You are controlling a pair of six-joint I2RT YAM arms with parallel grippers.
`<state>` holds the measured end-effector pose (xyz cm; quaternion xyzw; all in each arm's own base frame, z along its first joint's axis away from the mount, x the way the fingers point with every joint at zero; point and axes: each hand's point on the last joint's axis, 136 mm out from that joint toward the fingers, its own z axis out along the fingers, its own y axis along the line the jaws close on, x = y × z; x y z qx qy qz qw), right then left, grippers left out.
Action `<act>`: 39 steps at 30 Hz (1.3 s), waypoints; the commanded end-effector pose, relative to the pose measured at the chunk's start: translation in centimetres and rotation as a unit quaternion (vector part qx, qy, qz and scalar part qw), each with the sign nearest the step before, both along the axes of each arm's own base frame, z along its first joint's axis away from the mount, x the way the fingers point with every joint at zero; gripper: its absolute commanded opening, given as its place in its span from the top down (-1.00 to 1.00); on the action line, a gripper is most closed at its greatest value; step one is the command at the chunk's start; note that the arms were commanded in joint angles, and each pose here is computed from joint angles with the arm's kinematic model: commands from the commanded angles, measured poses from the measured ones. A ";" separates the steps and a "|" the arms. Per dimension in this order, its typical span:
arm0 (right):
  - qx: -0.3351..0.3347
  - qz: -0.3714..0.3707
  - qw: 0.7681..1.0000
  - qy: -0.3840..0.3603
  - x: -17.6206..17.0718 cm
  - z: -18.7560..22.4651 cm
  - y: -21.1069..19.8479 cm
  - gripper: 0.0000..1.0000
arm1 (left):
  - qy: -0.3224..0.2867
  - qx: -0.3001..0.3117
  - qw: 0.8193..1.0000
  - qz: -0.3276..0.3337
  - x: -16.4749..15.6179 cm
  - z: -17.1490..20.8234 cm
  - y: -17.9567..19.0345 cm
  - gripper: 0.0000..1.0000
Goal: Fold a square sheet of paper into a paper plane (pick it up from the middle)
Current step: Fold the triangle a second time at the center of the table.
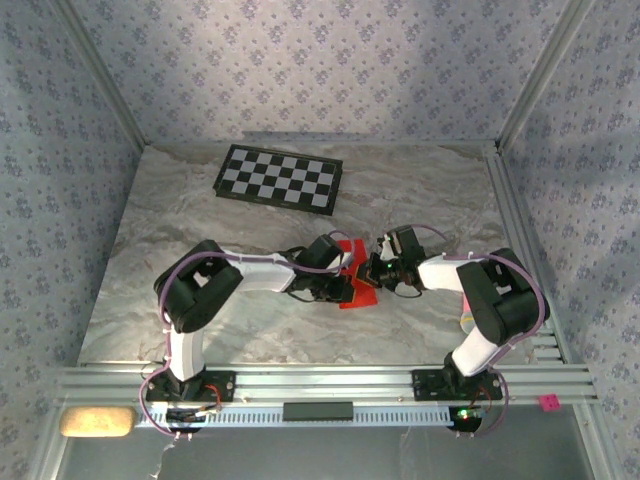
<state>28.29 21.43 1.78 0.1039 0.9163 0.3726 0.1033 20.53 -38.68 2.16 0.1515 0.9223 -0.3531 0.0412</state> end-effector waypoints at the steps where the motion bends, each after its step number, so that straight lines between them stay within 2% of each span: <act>1: -0.070 -0.026 0.995 0.068 -2.5 -4.2 -2.8 1.00 | 0.018 0.028 0.999 -0.014 -2.1 -0.8 1.4 0.89; 15: -0.068 -0.024 0.995 0.067 -2.5 -4.1 -2.8 1.00 | 0.037 0.047 0.998 -0.005 -4.2 -2.1 3.8 0.86; 21: -0.069 -0.025 0.995 0.066 -2.5 -4.1 -2.9 1.00 | 0.036 0.039 0.999 -0.002 -4.6 -1.6 4.2 0.86; 24: -0.068 -0.025 0.995 0.066 -2.5 -4.0 -2.8 1.00 | 0.032 0.015 0.999 -0.005 -4.6 -0.5 3.6 0.87; 30: -0.064 -0.024 0.996 0.063 -2.4 -3.7 -2.6 1.00 | -0.001 -0.067 0.998 -0.014 -3.5 4.5 1.5 0.85; 34: -0.063 -0.024 0.996 0.063 -2.3 -3.7 -2.6 1.00 | -0.013 -0.081 0.997 -0.002 -1.6 5.7 1.2 0.84; 39: -0.064 -0.026 0.996 0.063 -2.4 -3.7 -2.7 1.00 | -0.020 -0.074 0.997 0.012 0.7 5.3 0.4 0.84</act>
